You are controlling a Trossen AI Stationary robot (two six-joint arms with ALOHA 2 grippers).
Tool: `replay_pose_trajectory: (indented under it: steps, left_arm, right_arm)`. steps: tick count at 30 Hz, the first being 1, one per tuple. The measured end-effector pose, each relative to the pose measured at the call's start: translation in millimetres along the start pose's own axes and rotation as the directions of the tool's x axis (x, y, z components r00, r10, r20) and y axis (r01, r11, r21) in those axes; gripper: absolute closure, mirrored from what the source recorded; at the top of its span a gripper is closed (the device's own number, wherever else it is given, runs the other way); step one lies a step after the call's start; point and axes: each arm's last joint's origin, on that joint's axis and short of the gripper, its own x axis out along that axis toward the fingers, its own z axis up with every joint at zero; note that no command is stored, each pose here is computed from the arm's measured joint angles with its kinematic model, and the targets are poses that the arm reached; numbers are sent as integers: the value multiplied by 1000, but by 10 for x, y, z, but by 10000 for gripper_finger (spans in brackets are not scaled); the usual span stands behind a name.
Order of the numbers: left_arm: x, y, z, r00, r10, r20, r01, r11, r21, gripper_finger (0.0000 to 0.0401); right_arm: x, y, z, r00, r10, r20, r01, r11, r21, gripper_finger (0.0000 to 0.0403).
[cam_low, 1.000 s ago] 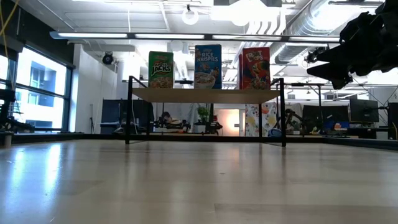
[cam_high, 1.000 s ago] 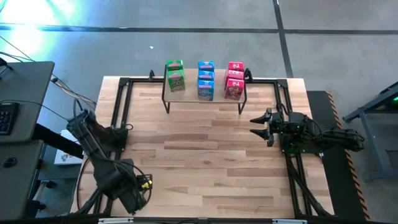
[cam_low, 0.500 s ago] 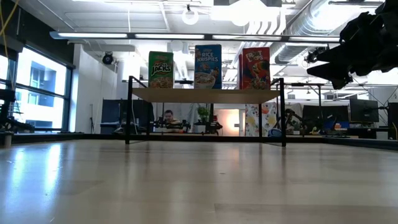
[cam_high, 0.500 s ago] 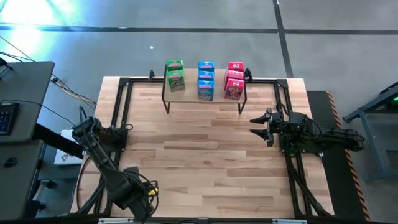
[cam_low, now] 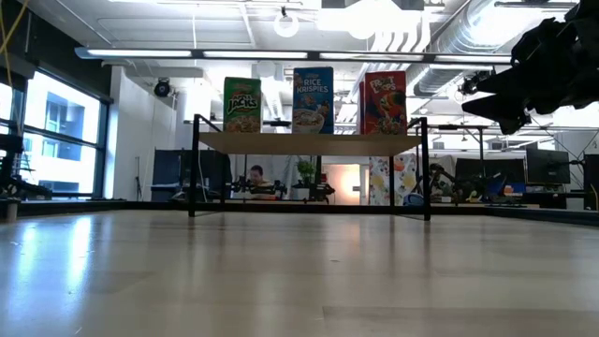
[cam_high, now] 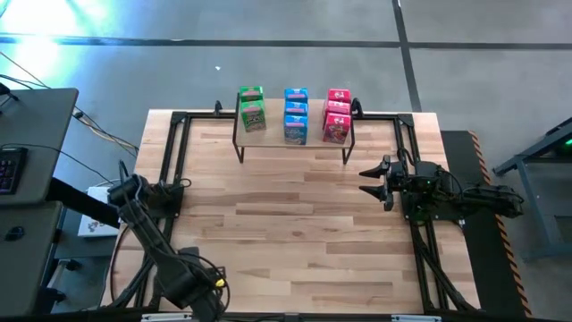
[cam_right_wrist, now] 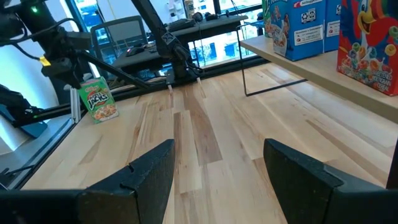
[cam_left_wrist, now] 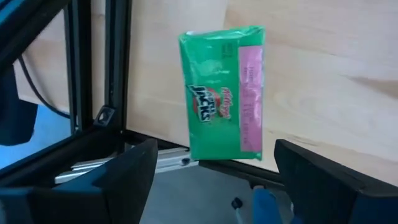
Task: Stack cereal on shelf
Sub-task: Put the green cereal box on the shelf
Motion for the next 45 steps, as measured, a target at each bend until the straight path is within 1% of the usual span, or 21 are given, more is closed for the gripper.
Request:
replay_pose_trajectory:
  steps: [4, 10, 13, 20, 33, 45]
  left_arm:
    - [34, -17, 2, 1000, 5, 30, -5, 1000, 2, 86]
    - [126, -44, -6, 995, 44, 91, -44, 999, -6, 86]
    - [177, -75, -25, 993, 55, 103, -54, 999, -9, 86]
    - [181, -120, -9, 993, 58, 103, -59, 998, 0, 89]
    - [175, -140, 3, 993, 73, 91, -74, 997, -1, 146]
    - [166, -170, 22, 993, 75, 87, -74, 997, -10, 178]
  right_arm:
    - [0, 0, 1, 1000, 0, 0, 0, 1000, 0, 164]
    - [0, 0, 1, 1000, 0, 0, 0, 1000, 0, 164]
    - [0, 0, 1, 1000, 0, 0, 0, 1000, 0, 164]
    - [0, 0, 1, 1000, 0, 0, 0, 1000, 0, 164]
    - [0, 0, 0, 1000, 0, 0, 0, 1000, 0, 164]
    - [-1, 0, 1, 1000, 0, 1, 0, 1000, 0, 164]
